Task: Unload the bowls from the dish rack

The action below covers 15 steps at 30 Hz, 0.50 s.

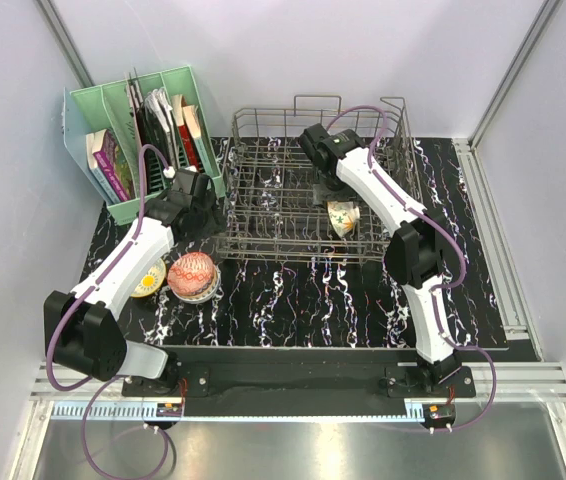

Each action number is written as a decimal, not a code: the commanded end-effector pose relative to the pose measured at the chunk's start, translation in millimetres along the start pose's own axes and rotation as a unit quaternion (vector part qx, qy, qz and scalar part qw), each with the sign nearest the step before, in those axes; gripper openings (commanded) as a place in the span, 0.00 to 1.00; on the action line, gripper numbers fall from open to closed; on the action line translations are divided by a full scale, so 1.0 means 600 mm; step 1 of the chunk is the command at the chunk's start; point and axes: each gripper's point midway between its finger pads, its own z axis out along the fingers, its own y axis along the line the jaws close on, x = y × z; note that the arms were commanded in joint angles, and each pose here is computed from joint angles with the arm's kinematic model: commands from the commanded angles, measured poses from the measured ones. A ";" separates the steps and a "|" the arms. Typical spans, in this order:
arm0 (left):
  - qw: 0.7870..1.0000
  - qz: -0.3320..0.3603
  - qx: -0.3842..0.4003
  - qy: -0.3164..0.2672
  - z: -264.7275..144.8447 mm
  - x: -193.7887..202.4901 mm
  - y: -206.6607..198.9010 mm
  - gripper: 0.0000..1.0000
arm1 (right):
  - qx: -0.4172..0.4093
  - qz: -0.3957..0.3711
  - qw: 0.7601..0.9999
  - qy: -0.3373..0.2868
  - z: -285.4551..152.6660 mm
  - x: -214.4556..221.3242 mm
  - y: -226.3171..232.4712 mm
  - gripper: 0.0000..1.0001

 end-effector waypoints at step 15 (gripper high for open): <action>0.999 0.011 0.038 -0.019 -0.003 -0.018 -0.026 0.63 | 0.206 -0.053 0.976 0.051 -0.056 0.091 -0.174 0.32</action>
